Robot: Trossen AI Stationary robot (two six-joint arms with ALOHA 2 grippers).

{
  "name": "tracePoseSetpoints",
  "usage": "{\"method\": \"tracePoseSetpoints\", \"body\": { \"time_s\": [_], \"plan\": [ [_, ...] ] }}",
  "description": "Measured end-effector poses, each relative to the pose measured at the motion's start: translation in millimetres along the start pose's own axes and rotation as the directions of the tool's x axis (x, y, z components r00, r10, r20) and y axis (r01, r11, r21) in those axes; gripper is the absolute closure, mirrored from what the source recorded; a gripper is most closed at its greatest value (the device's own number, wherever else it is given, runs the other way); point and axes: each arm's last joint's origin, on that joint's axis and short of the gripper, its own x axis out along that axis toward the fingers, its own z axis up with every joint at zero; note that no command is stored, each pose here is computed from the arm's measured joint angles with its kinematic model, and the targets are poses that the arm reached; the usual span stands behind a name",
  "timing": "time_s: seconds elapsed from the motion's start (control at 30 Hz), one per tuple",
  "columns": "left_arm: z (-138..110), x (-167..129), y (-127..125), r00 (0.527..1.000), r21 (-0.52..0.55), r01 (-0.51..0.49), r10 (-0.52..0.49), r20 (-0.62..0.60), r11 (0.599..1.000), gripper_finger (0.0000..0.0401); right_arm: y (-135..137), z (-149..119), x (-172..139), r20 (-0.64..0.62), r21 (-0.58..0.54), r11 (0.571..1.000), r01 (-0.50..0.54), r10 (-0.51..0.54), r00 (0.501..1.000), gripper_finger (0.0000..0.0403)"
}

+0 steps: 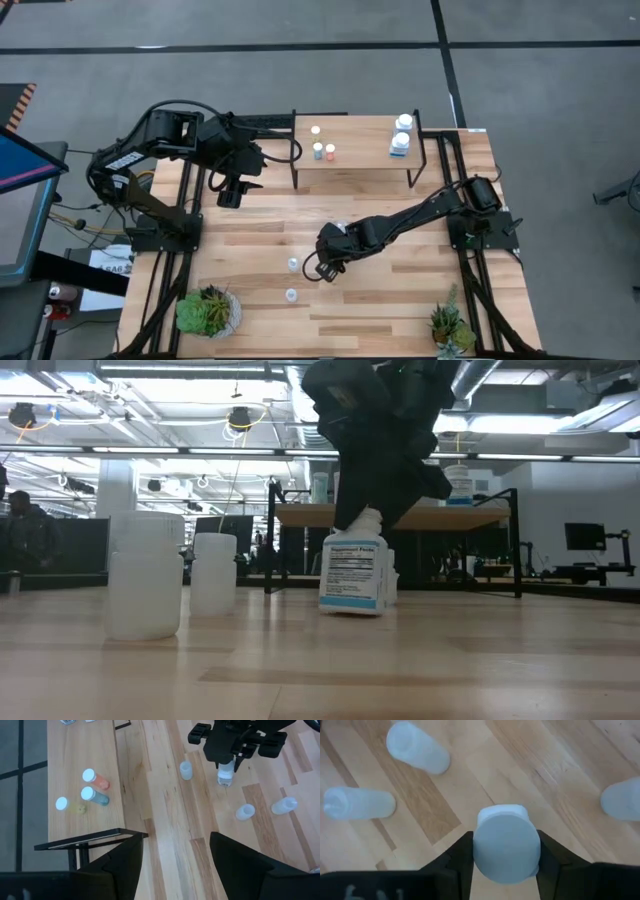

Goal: Pick and place medicine bottles onto shelf by color
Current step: Align the white pill bottle with the other white pill bottles on the shelf

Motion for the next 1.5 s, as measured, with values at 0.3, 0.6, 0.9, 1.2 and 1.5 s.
{"method": "tracePoseSetpoints", "body": {
  "time_s": [0.3,0.6,0.9,1.2,1.5],
  "plan": [
    [0,0,0,1.0,0.0,0.0,0.0,0.001,1.0,0.0184,7,21,-76,-0.044,-0.115,0.992,0.046,-0.051,0.998,0.0235],
    [1,0,0,1.0,0.0,-0.004,0.004,0.011,1.0,0.0184,-43,55,-182,0.029,-0.249,0.962,0.116,-0.113,0.993,0.0245],
    [4,0,1,0.999,-0.037,-0.014,0.016,0.042,0.999,0.0184,-135,92,-252,0.224,-0.273,0.937,0.221,-0.161,0.961,0.0242],
    [6,0,4,0.995,-0.14,-0.084,0.091,0.049,0.987,0.0184,-217,130,-259,0.246,-0.336,0.891,0.305,-0.229,0.942,0.0242],
    [6,-1,5,0.994,-0.25,-0.086,0.1,0.046,0.964,0.0184,-275,157,-220,0.089,-0.377,0.886,0.271,-0.256,0.962,0.0241]
  ]
}}
